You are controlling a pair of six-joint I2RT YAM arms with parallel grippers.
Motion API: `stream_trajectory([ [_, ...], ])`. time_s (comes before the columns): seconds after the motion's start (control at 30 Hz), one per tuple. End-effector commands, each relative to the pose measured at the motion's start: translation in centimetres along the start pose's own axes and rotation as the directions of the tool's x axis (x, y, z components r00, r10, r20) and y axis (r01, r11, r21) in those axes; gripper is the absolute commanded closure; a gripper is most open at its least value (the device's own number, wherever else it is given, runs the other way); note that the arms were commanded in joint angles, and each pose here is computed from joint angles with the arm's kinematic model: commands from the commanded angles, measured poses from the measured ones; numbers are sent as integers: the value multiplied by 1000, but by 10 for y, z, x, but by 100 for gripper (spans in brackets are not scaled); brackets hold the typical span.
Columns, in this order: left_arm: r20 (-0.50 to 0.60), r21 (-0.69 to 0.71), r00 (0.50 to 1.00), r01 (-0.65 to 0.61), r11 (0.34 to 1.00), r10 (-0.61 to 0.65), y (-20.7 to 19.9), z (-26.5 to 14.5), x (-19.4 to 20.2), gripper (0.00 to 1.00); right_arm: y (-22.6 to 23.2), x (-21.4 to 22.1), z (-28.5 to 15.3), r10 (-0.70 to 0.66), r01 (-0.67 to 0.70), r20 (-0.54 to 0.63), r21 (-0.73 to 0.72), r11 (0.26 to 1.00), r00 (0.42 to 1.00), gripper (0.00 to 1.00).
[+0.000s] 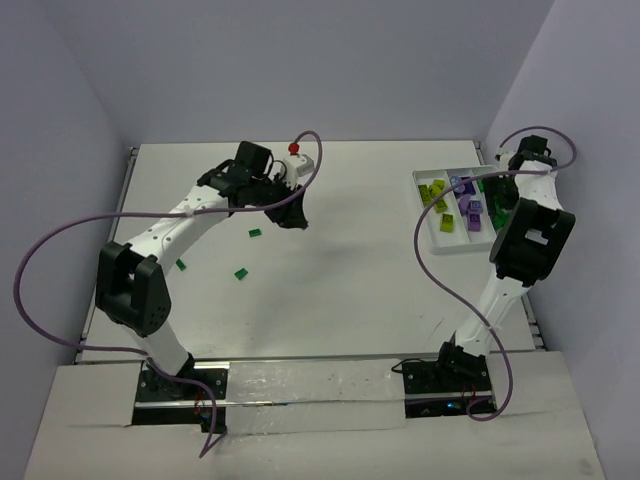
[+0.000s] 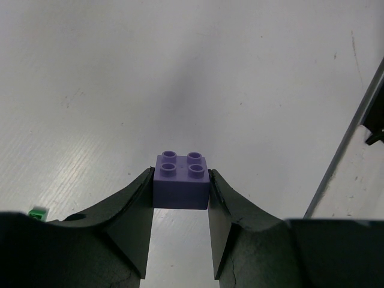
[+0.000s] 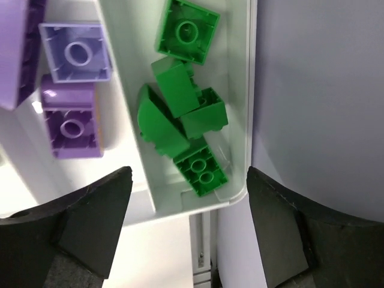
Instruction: Sort the legos into containers by color
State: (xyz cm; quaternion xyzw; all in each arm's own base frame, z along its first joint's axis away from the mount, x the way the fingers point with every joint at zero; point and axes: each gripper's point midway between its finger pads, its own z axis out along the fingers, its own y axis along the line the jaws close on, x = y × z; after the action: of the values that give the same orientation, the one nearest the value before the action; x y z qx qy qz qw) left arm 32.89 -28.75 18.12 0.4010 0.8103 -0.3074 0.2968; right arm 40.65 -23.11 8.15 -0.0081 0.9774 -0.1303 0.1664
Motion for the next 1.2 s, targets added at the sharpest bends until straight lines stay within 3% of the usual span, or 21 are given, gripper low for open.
stream_trajectory([
  [0.0, 109, 87, 992, 59, 994, -68, -7, -26, -27, 100, 16, -30, -64, -5, 11, 150, -36, 999, 989, 16],
  [0.17, 175, 326, 957, 167, 930, -233, -28, -59, -37, 100, 99, -53, -143, -60, 159, 352, -259, 953, 934, 15],
  [0.27, 178, 480, 913, 245, 842, -367, -43, -80, -44, 100, 189, -57, -198, -96, 341, 496, -432, 835, 863, 12],
  [0.37, 163, 566, 865, 311, 763, -474, -45, -94, -49, 100, 266, -57, -248, -114, 498, 608, -512, 701, 785, 11],
  [0.43, 134, 589, 835, 366, 721, -534, -44, -99, -51, 100, 294, -55, -271, -91, 538, 645, -542, 645, 759, 10],
  [0.53, 87, 582, 733, 512, 631, -675, -32, -104, -61, 100, 357, -48, -318, -58, 646, 717, -586, 490, 695, 9],
  [0.8, 0, 595, 578, 656, 464, -816, -24, -111, -65, 100, 442, -30, -365, -78, 761, 777, -584, 284, 625, 9],
  [0.97, -106, 617, 505, 709, 342, -856, -23, -107, -57, 100, 470, -26, -376, -92, 784, 791, -570, 245, 604, 8],
  [1.17, -135, 619, 497, 718, 319, -857, -22, -105, -56, 100, 493, -35, -373, -118, 782, 789, -555, 282, 603, 10],
])
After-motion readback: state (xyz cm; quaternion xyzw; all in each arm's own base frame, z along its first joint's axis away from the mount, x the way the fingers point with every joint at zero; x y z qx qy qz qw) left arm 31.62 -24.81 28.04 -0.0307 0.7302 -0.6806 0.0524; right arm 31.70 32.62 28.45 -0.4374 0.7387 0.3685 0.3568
